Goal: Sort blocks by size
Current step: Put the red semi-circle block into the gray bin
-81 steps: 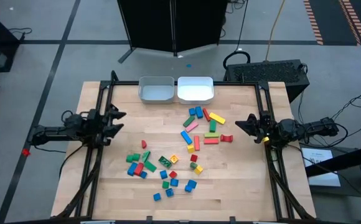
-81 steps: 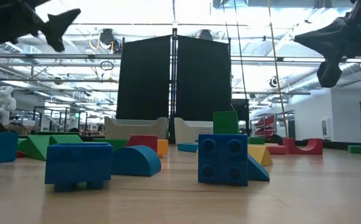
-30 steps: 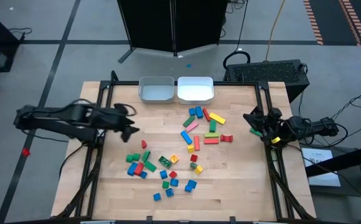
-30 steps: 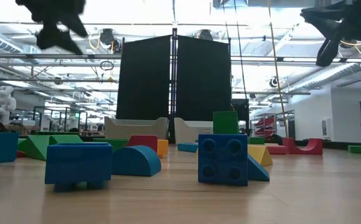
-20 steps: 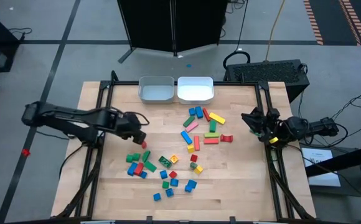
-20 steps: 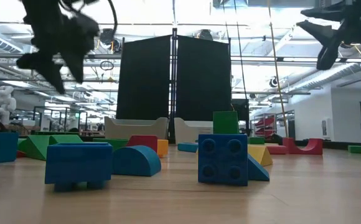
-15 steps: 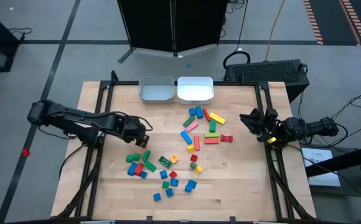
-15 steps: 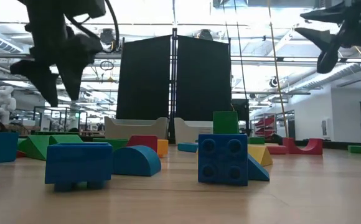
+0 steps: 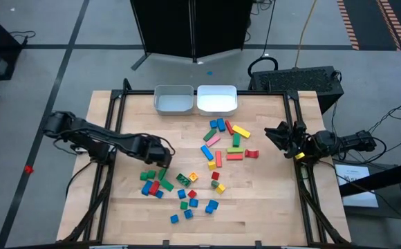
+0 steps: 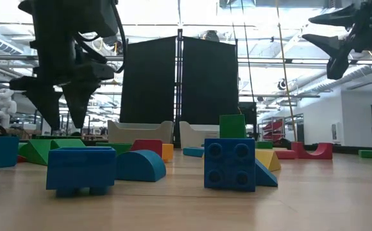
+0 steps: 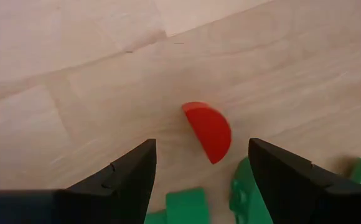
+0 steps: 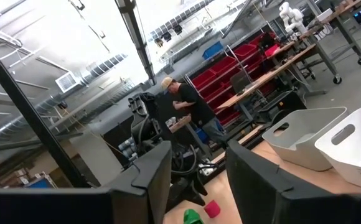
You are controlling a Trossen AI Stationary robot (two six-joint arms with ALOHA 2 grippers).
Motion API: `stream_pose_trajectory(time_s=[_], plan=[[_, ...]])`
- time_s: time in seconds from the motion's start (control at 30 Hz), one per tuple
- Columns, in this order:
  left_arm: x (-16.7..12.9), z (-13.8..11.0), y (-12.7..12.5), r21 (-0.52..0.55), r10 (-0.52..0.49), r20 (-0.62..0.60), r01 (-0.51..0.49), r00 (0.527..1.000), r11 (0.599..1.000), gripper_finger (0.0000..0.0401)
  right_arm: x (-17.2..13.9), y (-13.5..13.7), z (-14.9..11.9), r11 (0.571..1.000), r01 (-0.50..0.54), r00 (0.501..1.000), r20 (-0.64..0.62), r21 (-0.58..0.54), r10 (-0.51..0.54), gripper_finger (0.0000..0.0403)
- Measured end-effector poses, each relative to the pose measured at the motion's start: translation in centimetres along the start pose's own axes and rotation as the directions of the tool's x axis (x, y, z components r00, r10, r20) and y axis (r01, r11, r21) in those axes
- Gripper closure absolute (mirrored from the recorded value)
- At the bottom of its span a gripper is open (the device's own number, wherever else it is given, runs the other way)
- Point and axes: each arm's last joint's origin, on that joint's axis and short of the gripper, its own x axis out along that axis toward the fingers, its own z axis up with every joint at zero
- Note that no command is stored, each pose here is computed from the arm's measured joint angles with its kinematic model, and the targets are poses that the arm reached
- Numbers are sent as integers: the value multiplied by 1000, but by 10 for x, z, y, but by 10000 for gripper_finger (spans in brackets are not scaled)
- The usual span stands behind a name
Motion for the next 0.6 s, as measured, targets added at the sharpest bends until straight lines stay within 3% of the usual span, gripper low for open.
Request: stream_pose_trajectory(time_s=[0.17, 0.37, 0.6], plan=[[9, 0, -7, -2, -17, 8, 17, 1000, 1000, 146, 0, -1, -1, 1000, 6, 1000, -9, -6, -6, 258], [20, -1, -10, 6, 30, 5, -30, 1000, 1000, 154, 0, -1, -1, 1000, 10, 1000, -15, -9, -10, 258], [31, -2, -12, 39, 66, 0, -66, 998, 997, 238, 0, -1, -2, 1000, 14, 1000, -22, -14, -14, 259]])
